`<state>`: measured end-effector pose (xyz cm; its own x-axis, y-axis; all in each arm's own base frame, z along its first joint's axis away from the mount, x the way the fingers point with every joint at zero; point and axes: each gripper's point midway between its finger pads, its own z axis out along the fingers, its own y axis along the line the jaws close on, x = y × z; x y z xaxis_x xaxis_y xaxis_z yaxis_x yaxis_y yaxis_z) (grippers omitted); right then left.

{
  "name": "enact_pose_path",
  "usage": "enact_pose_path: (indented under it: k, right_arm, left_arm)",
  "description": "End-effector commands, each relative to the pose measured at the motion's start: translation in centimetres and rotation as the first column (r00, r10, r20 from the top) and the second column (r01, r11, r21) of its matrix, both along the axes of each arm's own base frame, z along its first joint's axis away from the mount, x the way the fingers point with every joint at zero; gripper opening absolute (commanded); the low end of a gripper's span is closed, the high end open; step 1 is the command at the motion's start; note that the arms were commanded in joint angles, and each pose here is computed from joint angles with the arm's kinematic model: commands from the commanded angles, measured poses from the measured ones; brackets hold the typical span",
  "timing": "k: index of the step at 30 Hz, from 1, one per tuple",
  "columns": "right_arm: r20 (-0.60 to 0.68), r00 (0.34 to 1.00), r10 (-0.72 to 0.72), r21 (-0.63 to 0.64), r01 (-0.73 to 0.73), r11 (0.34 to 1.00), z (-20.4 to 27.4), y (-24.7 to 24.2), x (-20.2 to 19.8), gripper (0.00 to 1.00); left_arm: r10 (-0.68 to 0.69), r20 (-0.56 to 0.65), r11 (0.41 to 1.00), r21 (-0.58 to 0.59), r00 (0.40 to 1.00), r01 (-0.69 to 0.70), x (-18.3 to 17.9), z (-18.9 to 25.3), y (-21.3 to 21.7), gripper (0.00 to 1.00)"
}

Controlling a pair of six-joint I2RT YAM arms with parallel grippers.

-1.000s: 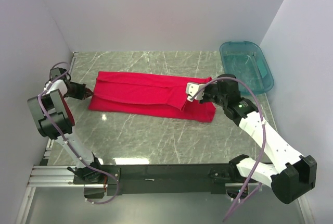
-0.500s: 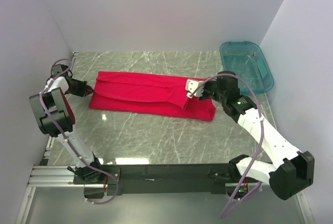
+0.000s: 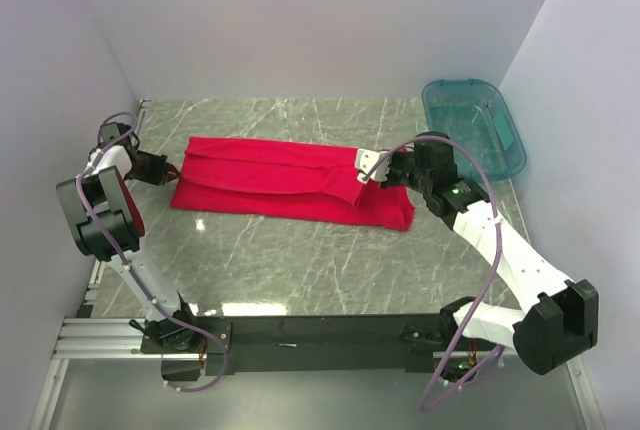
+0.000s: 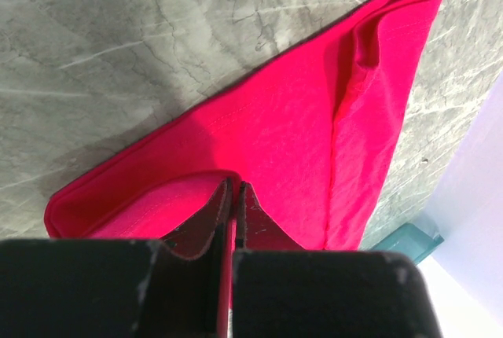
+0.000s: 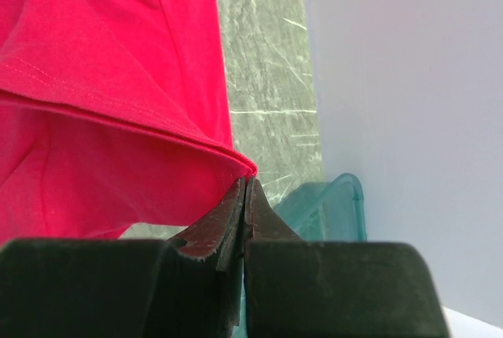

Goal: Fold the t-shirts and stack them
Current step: Fold the tshirt

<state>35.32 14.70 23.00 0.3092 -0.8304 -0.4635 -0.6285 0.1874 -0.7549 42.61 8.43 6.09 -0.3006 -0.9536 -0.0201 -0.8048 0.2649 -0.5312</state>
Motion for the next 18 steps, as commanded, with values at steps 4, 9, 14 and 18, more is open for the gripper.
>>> enact_pose_path:
  k: [4,9,14,18]
  right_arm:
    - [0.100,0.995,-0.003,0.041,-0.001,0.999,3.6,0.3,1.5,0.00]
    - [0.099,0.995,-0.002,0.039,-0.002,0.999,3.7,0.6,2.3,0.00]
    - [0.091,0.996,-0.005,0.034,0.002,0.999,3.4,0.6,2.7,0.00]
    - [0.085,0.996,-0.011,0.031,0.008,0.999,3.1,0.5,2.9,0.00]
  left_arm:
    - [0.001,0.026,0.999,0.032,1.000,-0.001,1.2,0.8,0.7,0.01]
    - [0.002,0.020,1.000,0.029,1.000,-0.003,1.1,0.5,0.7,0.01]
    - [-0.004,0.020,1.000,0.029,1.000,0.004,1.2,0.4,0.6,0.00]
    - [-0.006,0.025,1.000,0.028,1.000,0.005,1.4,0.5,0.6,0.01]
